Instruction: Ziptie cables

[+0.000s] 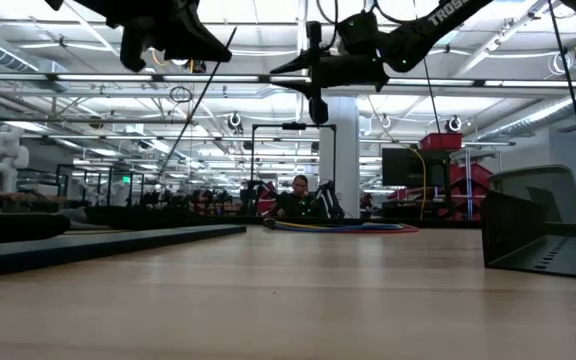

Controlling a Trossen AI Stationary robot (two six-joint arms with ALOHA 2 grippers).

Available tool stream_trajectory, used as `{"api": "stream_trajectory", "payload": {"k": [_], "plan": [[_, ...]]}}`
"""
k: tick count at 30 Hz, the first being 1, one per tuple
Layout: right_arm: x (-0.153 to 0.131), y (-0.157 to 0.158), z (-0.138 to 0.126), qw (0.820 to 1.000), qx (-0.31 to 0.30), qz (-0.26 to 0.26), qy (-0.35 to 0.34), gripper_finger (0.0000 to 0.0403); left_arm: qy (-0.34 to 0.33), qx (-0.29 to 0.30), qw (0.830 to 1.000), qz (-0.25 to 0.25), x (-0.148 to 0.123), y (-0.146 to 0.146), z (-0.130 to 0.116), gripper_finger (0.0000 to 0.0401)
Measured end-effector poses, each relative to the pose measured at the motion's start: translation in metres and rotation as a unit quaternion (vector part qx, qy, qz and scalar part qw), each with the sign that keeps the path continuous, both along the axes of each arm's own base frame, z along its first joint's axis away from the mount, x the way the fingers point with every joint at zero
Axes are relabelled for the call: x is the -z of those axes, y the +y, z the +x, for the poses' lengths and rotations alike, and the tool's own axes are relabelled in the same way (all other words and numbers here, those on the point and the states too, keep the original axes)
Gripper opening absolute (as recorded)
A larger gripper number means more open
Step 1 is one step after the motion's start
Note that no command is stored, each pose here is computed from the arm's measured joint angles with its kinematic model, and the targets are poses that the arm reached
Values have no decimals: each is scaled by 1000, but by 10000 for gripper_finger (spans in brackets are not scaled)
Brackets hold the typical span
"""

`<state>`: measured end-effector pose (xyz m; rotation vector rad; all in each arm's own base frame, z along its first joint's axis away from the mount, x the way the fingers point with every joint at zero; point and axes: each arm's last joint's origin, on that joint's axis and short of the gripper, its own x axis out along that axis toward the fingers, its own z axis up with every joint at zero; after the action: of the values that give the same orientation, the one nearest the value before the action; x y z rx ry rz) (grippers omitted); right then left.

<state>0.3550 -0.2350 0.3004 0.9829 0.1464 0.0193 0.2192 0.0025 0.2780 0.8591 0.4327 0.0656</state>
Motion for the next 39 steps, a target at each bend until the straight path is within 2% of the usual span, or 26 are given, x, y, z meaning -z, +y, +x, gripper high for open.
{"api": "stream_trajectory", "payload": {"k": [4, 7, 8, 10, 15, 22, 25, 32, 36, 39], "plan": [[16, 19, 7, 996, -29, 46, 74, 159, 35, 65, 992, 100, 5, -11, 5, 0], [33, 39, 11, 986, -26, 50, 157, 196, 59, 98, 968, 223, 5, -18, 6, 0], [39, 45, 13, 983, -20, 46, 174, 203, 63, 105, 960, 252, 5, -19, 7, 0], [45, 53, 16, 981, -6, 62, 184, 210, 57, 114, 952, 278, 3, -22, 9, 0], [59, 65, 22, 979, 40, 147, 135, 209, 58, 125, 944, 300, -5, -31, 19, 0], [77, 86, 22, 965, 108, 237, 17, 209, 53, 158, 942, 290, -19, -49, 20, 0], [74, 91, 21, 956, 138, 254, -37, 209, 46, 160, 947, 276, -21, -53, 22, 0], [76, 112, 29, 949, 164, 266, -46, 209, 44, 167, 945, 277, -25, -57, 26, 0], [78, 110, 36, 940, 164, 287, -89, 208, 34, 183, 945, 270, -27, -58, 27, 0], [84, 110, 44, 937, 157, 300, -91, 208, 33, 186, 944, 269, -27, -58, 27, 0]]}}
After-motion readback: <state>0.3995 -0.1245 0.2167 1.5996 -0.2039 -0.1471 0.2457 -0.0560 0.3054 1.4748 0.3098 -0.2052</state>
